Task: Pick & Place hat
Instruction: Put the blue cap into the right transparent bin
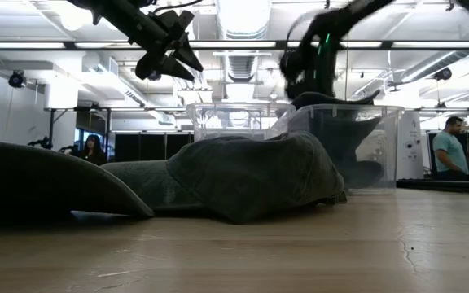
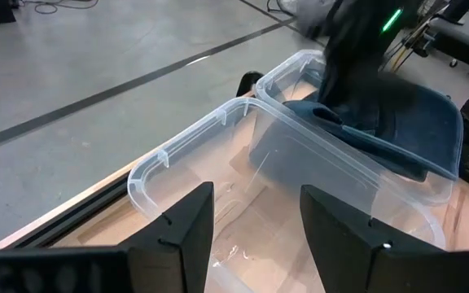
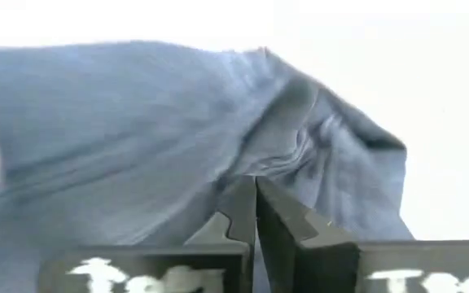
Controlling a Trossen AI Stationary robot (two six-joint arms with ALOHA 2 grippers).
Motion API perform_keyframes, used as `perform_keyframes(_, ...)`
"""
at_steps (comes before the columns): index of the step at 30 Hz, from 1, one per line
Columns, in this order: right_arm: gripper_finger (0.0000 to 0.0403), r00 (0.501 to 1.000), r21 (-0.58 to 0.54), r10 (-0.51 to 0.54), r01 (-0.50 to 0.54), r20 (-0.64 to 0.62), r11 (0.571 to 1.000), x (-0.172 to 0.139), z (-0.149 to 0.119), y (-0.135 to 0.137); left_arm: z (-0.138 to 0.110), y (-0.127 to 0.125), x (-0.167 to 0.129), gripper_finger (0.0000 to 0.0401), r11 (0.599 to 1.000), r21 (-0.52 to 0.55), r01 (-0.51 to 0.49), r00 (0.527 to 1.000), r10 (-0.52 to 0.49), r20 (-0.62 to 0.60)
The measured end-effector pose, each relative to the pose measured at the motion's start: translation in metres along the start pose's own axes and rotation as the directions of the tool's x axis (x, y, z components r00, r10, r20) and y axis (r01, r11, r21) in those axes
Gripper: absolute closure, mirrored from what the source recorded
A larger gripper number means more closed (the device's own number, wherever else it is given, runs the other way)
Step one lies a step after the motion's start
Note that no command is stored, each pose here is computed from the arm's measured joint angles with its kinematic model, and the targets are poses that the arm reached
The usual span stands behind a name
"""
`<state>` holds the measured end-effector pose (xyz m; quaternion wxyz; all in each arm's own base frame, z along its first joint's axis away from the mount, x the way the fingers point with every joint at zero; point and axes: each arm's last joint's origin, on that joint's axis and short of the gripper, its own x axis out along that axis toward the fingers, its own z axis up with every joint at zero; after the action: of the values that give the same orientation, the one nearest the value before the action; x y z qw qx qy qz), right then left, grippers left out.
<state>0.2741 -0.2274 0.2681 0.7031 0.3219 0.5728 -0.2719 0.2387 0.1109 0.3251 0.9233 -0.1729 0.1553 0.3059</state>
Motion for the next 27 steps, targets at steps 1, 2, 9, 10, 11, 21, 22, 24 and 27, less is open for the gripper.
perform_keyframes(1, 0.0394, 0.999, -0.005, 0.007, -0.007, 0.052, 1.0, -0.017, -0.001, 0.002, 0.0, 0.0, 0.0, 0.0224, 1.0, 0.0, 0.0, 1.0, 0.0, -0.001)
perform_keyframes(2, 0.0394, 0.995, -0.009, 0.017, -0.016, 0.102, 1.0, -0.032, -0.002, 0.004, 0.0, 0.0, 0.0, 0.0224, 1.0, 0.0, 0.0, 1.0, 0.0, 0.0)
perform_keyframes(9, 0.0394, 0.972, 0.065, -0.001, -0.015, 0.234, 0.998, -0.093, -0.019, 0.007, -0.001, -0.003, 0.002, 0.0224, 0.996, -0.002, 0.084, 0.996, -0.084, -0.024)
perform_keyframes(10, 0.0394, 0.976, 0.086, -0.026, 0.008, 0.217, 0.996, -0.096, -0.023, 0.006, -0.002, -0.004, 0.005, 0.0224, 0.994, 0.005, 0.107, 0.994, -0.106, -0.037)
perform_keyframes(11, 0.0394, 0.98, 0.1, -0.055, 0.036, 0.193, 0.994, -0.096, -0.027, 0.004, -0.003, -0.004, 0.008, 0.0224, 0.992, 0.015, 0.125, 0.991, -0.125, -0.044)
perform_keyframes(21, 0.0394, 0.993, 0.149, -0.109, 0.101, 0.047, 0.984, -0.073, -0.04, 0.005, 0.0, -0.021, 0.078, 0.0224, 0.956, 0.129, 0.263, 0.963, -0.252, -0.094)
perform_keyframes(22, 0.0394, 0.993, 0.157, -0.113, 0.107, 0.034, 0.982, -0.073, -0.042, 0.005, 0.001, -0.023, 0.088, 0.0224, 0.953, 0.145, 0.265, 0.962, -0.252, -0.103)
perform_keyframes(24, 0.0394, 0.99, 0.163, -0.14, 0.135, 0.022, 0.977, -0.075, -0.046, 0.004, 0.006, -0.027, 0.106, 0.0224, 0.948, 0.178, 0.265, 0.962, -0.248, -0.11)
perform_keyframes(27, 0.0394, 0.985, 0.169, -0.17, 0.162, 0.033, 0.972, -0.08, -0.052, 0.002, 0.016, -0.032, 0.129, 0.0224, 0.938, 0.228, 0.262, 0.964, -0.241, -0.117)
